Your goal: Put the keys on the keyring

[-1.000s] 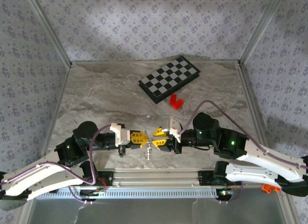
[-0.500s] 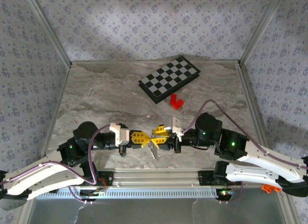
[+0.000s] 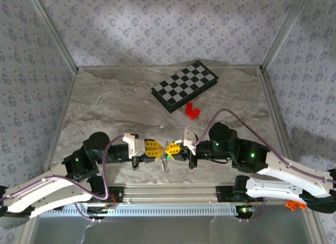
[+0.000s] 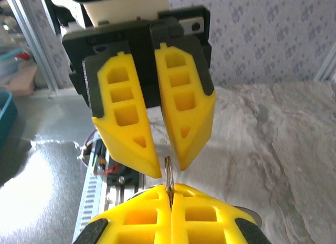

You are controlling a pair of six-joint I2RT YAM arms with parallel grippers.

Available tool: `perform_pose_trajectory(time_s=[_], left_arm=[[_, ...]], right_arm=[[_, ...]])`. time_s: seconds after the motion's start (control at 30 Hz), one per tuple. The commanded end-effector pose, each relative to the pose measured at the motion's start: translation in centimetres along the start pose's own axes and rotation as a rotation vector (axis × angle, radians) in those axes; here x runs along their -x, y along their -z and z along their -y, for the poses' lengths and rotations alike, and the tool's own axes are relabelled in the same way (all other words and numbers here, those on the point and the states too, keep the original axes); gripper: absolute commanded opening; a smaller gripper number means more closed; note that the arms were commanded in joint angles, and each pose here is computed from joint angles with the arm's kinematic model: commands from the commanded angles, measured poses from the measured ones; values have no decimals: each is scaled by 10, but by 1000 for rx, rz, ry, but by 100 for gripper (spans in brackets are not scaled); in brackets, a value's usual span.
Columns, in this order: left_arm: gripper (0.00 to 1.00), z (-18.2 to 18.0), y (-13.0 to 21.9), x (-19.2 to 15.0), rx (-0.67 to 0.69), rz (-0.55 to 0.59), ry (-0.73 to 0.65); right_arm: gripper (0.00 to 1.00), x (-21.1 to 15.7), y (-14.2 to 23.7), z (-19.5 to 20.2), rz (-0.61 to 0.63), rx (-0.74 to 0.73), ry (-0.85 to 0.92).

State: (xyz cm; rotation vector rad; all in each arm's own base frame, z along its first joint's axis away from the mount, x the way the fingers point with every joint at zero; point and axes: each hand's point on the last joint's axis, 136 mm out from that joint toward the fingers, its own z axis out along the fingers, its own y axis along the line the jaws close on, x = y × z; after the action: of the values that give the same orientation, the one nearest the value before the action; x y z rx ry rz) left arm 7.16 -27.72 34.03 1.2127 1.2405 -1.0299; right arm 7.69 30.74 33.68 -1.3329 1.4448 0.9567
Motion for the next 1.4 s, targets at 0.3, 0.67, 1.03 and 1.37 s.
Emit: perform_pose_trajectory(time_s=[0.3,0.67,1.03,1.37], left_arm=[[14,-5,-1,-19,21,-158,-3],[0,-7,-3,-13,28,-117,-1],[0,2,6,33,-2,166,-30],[0,9,-5,40,-68,234,-4]], right_arm=[[0,-20,-13,1,-229,-2,45],[0,-28,-15,3,-273,-24,64],[20,2,-1,0,24,-39,6],[42,18,21,-1,152,-38,1]])
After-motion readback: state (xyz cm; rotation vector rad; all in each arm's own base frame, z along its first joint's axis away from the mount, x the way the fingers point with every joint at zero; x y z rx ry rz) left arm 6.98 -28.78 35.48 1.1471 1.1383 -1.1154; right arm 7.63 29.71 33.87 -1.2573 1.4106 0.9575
